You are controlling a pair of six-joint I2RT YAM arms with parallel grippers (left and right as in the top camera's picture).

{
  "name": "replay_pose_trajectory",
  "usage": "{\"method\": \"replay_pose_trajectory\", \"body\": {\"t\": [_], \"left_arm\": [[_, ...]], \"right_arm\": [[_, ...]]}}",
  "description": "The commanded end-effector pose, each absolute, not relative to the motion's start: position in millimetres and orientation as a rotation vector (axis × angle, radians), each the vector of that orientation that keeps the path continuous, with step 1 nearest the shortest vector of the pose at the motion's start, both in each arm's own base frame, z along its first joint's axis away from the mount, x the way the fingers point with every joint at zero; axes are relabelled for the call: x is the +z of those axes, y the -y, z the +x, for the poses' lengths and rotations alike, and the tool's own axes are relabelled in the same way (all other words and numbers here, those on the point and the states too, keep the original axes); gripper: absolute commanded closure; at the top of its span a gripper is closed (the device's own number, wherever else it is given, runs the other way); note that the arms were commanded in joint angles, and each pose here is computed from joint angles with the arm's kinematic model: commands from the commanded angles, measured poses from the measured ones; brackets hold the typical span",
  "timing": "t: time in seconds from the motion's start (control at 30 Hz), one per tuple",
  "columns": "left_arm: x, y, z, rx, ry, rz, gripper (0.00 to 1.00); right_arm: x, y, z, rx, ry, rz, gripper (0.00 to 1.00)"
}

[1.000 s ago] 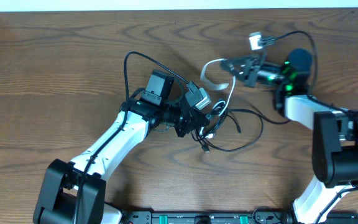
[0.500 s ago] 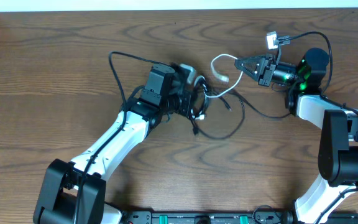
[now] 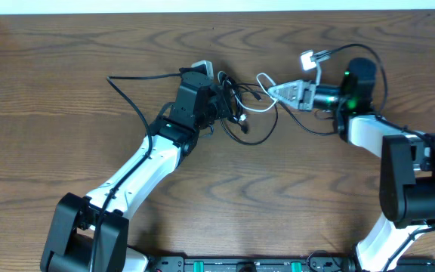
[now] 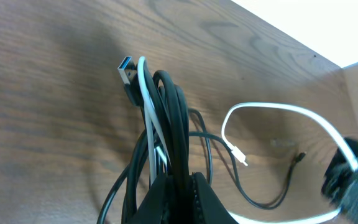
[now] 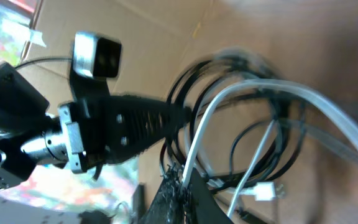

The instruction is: Untangle cables

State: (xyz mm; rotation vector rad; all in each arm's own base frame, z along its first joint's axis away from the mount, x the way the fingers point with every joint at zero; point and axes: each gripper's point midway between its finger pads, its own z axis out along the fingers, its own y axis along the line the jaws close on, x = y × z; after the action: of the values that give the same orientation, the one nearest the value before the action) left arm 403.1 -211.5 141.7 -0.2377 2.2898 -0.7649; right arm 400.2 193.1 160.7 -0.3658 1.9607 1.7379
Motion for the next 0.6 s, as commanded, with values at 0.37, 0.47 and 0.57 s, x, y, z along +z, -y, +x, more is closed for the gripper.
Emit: {"method": "replay_pose_trajectory", "body": {"t": [0.37, 0.47, 0.57], "left_arm": [[179, 244, 400, -0.843, -2.117, 0.255, 0.92], [183, 237, 406, -0.836, -2.095, 0.238, 0.93], [184, 232, 407, -0.847, -2.086, 0.269, 0.92]], "right_arm": [[160, -259, 345, 1.925, -1.995, -0.615, 0.98], [160, -254, 349, 1.911, -1.988, -0.603, 0.82], [160, -248, 353, 1.886, -1.974, -0.602, 0.75]]}}
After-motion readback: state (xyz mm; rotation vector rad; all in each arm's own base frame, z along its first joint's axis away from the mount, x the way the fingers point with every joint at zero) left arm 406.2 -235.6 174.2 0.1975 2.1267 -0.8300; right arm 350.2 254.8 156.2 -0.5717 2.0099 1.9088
